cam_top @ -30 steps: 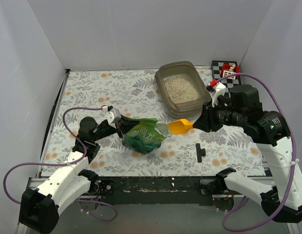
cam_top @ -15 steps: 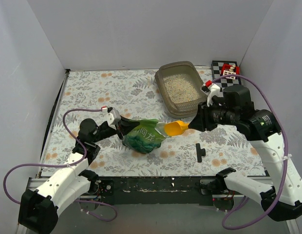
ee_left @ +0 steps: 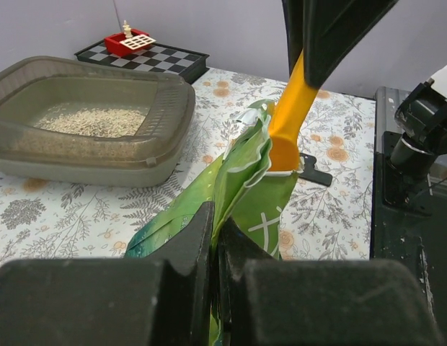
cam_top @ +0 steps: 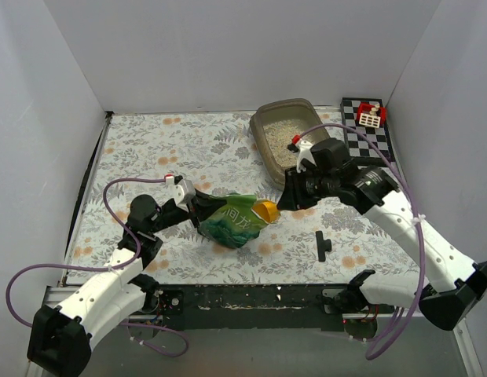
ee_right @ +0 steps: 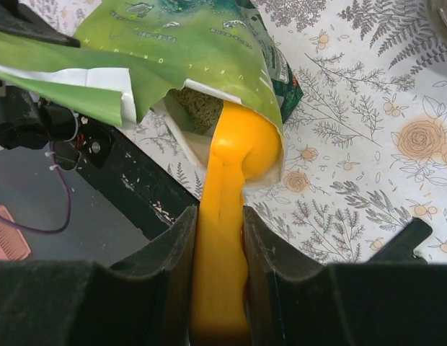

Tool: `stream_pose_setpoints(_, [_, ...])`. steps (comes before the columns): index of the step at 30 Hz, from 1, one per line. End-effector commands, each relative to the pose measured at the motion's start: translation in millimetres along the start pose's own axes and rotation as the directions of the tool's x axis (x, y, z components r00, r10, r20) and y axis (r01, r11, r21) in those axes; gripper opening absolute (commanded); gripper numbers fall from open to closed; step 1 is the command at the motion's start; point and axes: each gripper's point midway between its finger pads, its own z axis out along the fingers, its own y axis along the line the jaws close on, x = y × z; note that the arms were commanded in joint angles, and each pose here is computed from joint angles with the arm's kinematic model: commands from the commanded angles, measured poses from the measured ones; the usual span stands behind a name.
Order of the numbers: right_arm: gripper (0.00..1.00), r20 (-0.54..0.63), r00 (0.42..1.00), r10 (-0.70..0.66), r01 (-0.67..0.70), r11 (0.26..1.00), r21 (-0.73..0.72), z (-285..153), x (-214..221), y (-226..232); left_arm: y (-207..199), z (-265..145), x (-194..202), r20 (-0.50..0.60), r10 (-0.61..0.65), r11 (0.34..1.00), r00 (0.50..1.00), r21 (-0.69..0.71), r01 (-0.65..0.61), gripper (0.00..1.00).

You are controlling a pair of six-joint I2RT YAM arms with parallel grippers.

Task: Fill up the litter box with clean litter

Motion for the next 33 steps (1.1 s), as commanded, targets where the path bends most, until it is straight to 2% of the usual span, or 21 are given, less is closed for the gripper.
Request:
stream_pose_setpoints(1, [0.01,-0.021,0.998,0.064,-0.061,0.993,0.1,34.4,1.7,-11.9,9.0,-1.4,15.4,-0.041,-0.055,0.996,0.998,-0.074,0.052,0.0])
stream_pose_setpoints(8, [0.01,-0.19,0.972,0.14,-0.107,0.979,0.172,96.4,30.9,-34.5,18.7,-2.5,11.4,-0.034,-0.045,0.989,0.998,-0.143,0.039,0.0])
stream_pose_setpoints(10, [0.01,-0.229,0.959,0.165,-0.129,0.978,0.163,114.1,41.9,-39.1,19.0,-2.4,10.3,-0.032,-0.041,0.989,0.999,-0.146,0.036,0.0])
stream_pose_setpoints(14, [0.01,-0.267,0.937,0.227,-0.221,0.974,0.052,144.8,55.4,-30.6,14.7,-1.2,10.5,-0.035,-0.041,0.991,0.999,-0.131,0.036,0.0])
stream_pose_setpoints(19, [0.01,-0.208,0.926,0.316,-0.358,0.91,-0.209,155.7,57.9,-12.9,9.7,-1.1,12.1,-0.042,-0.026,0.992,0.999,-0.122,0.021,0.0])
stream_pose_setpoints(23, [0.01,-0.168,0.93,0.326,-0.367,0.835,-0.41,153.0,58.2,6.1,7.5,-0.1,12.9,-0.044,-0.023,0.993,0.999,-0.115,0.018,0.0])
stream_pose_setpoints(33, [0.01,-0.033,0.933,0.357,-0.29,0.696,-0.657,122.9,22.8,42.4,7.7,-1.0,12.7,-0.046,-0.015,0.993,0.999,-0.12,0.009,0.0])
